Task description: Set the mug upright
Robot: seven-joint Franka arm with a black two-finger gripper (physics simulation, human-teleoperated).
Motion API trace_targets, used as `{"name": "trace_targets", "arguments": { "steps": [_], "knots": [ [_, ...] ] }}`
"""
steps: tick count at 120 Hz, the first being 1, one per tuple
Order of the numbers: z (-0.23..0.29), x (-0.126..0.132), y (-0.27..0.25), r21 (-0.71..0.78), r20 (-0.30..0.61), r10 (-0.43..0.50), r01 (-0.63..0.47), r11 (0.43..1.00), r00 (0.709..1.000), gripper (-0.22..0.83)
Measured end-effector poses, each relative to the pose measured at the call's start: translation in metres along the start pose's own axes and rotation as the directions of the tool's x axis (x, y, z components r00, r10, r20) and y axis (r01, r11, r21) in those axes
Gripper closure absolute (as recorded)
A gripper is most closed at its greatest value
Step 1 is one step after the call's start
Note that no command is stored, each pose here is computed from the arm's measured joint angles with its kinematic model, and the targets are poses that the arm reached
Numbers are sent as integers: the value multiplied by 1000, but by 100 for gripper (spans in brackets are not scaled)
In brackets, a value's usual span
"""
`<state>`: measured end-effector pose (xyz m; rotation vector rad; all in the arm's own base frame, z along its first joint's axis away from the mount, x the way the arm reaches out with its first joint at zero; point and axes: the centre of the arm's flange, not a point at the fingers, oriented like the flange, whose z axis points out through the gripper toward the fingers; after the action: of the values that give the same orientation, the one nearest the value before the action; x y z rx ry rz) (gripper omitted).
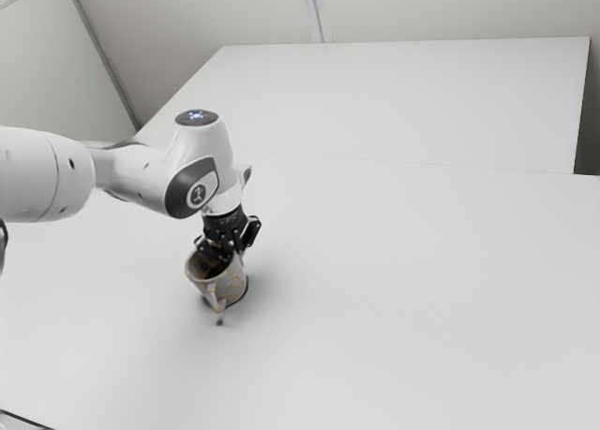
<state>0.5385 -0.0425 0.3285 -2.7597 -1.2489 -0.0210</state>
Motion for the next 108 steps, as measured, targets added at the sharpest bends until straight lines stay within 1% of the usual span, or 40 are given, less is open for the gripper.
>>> {"name": "trace_targets", "arguments": {
  "steps": [17,39,48,58,79,96,108],
  "knots": [
    [3,6,-3,-31,19,-52,52,998,998,77],
    [0,7,-1,-60,25,-64,65,996,998,37],
    [-2,8,0,-69,22,-64,65,995,998,26],
    [-5,9,1,-79,19,-63,64,995,998,18],
    [-18,11,2,-104,10,-60,61,993,998,8],
    [-37,10,-2,-126,10,-56,57,990,998,4],
    [-66,16,-1,-151,-1,-49,48,987,999,3]
  ]
}}
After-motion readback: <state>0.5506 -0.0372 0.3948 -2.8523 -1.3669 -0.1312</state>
